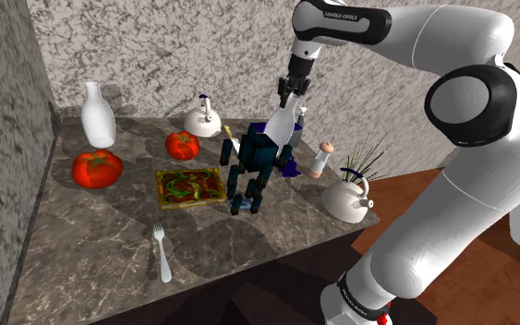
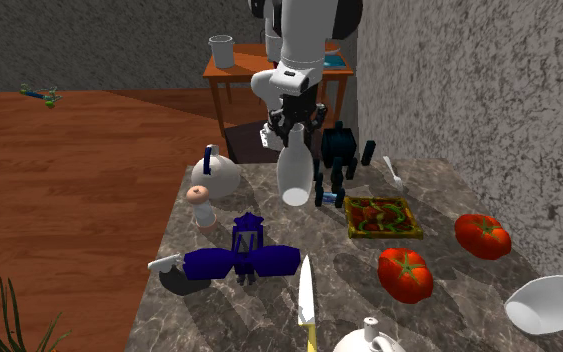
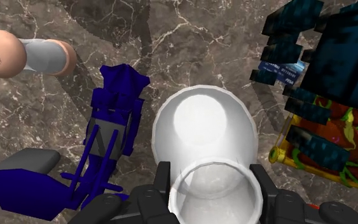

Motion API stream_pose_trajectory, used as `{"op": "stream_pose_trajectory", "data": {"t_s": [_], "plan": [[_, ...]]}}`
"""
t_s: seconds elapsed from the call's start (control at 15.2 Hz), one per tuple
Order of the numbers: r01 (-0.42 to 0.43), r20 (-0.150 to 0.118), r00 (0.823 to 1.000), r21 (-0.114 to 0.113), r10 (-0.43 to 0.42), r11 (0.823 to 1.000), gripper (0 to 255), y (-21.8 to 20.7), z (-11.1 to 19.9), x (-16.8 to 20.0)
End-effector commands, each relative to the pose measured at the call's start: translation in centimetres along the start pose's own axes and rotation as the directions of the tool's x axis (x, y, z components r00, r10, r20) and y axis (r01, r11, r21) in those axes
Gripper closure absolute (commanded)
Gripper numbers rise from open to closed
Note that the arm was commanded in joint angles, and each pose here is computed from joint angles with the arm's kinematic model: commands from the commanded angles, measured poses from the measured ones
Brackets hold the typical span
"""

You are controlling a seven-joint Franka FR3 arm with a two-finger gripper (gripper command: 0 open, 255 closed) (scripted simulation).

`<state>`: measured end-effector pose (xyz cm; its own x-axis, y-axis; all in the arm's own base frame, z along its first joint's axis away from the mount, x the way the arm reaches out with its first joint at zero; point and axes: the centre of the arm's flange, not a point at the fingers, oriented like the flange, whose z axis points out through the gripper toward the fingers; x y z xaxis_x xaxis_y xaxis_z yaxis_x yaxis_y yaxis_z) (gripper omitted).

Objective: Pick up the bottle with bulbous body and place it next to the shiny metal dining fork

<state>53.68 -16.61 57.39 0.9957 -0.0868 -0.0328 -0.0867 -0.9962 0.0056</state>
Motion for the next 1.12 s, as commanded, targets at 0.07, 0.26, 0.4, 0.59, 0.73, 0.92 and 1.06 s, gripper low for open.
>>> {"op": "stream_pose_trajectory", "data": {"t_s": [0.07, 0.26, 0.4, 0.59, 0.73, 0.92, 1.06], "plan": [[0.000, 0.000, 1.000, 0.000, 0.000, 1.000, 255, -0.1, -1.6, -0.1], [0.000, 0.000, 1.000, 0.000, 0.000, 1.000, 255, 0.0, -3.2, -0.2], [0.000, 0.000, 1.000, 0.000, 0.000, 1.000, 255, 0.0, -4.2, -0.2], [0.000, 0.000, 1.000, 0.000, 0.000, 1.000, 255, 0.0, -5.8, -0.2], [0.000, 0.000, 1.000, 0.000, 0.000, 1.000, 255, 0.0, -6.8, -0.3], [0.000, 0.000, 1.000, 0.000, 0.000, 1.000, 255, 0.0, -8.4, -0.3], [0.000, 0.000, 1.000, 0.000, 0.000, 1.000, 255, 0.0, -9.5, -0.4]]}}
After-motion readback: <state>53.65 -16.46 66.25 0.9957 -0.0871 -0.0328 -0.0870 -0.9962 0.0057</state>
